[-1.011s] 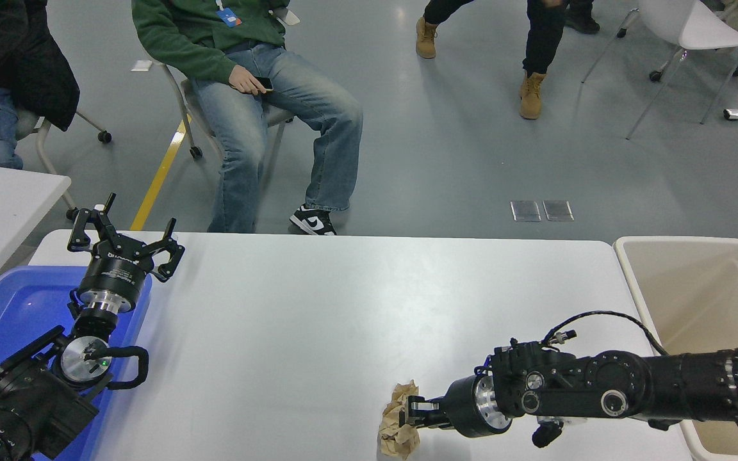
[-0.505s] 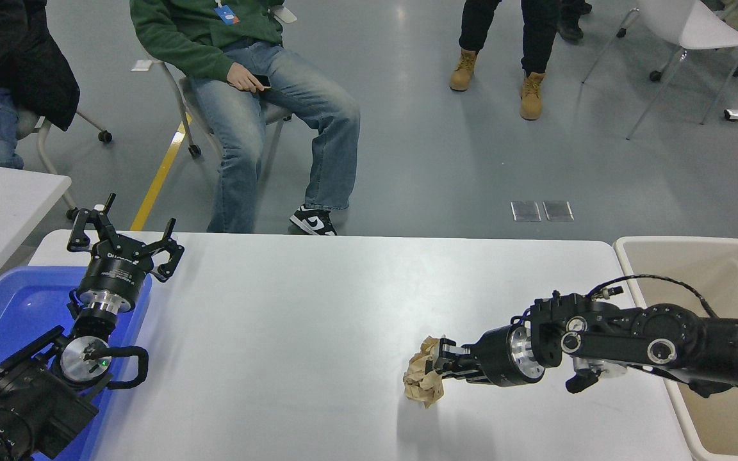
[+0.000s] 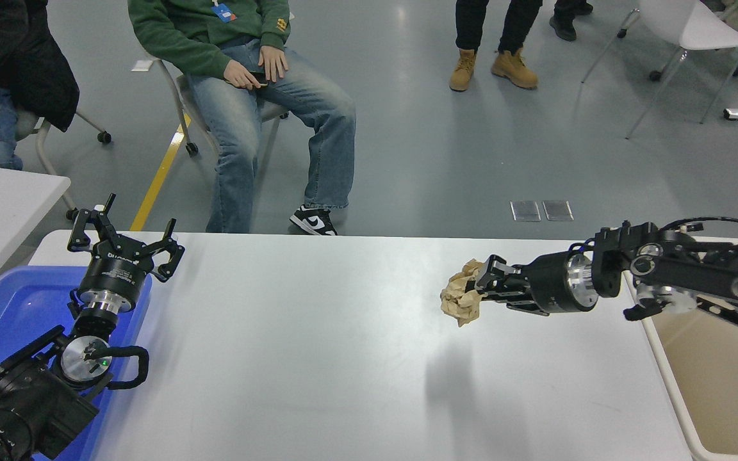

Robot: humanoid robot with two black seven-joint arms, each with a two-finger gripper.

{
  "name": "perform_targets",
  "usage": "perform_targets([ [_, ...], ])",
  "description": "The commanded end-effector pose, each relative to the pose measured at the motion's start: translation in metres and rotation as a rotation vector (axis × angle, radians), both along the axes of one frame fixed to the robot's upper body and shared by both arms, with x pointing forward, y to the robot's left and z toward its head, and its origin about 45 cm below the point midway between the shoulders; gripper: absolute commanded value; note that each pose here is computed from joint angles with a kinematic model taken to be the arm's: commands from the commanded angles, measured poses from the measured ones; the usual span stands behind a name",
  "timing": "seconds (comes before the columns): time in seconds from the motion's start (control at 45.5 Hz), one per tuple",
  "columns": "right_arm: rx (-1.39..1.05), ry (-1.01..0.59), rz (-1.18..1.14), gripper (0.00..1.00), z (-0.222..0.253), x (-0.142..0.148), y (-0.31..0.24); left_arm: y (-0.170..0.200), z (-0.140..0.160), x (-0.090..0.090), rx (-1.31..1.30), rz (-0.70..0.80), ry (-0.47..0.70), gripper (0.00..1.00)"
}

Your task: Clean the table surface

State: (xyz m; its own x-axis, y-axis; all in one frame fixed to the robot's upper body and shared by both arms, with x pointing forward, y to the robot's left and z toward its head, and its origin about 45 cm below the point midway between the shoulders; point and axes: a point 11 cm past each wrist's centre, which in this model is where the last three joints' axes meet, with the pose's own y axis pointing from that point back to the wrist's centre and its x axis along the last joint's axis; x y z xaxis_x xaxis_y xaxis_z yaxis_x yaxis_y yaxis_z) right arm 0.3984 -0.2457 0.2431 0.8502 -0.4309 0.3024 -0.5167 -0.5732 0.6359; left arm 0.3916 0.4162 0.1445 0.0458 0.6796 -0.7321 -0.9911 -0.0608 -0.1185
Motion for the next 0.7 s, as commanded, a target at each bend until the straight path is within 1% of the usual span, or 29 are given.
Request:
perform_targets([
  [0.0, 0.040, -0.059, -0.053, 0.00, 0.046, 0.015, -0.023, 0.000, 0.000, 0.000, 0.001, 0.001, 0.001, 1.00],
  [0.132, 0.046, -0.076, -0.067, 0.00, 0.062, 0.017, -0.033, 0.000, 0.000, 0.000, 0.001, 0.001, 0.001, 1.00],
  [0.352, 0.043, -0.098, -0.090, 0.00, 0.073, 0.019, -0.046, 0.000, 0.000, 0.000, 0.001, 0.001, 0.001, 1.00],
  [0.681, 0.043, -0.099, -0.088, 0.00, 0.074, 0.019, -0.045, 0.000, 0.000, 0.000, 0.001, 0.001, 0.001, 1.00],
])
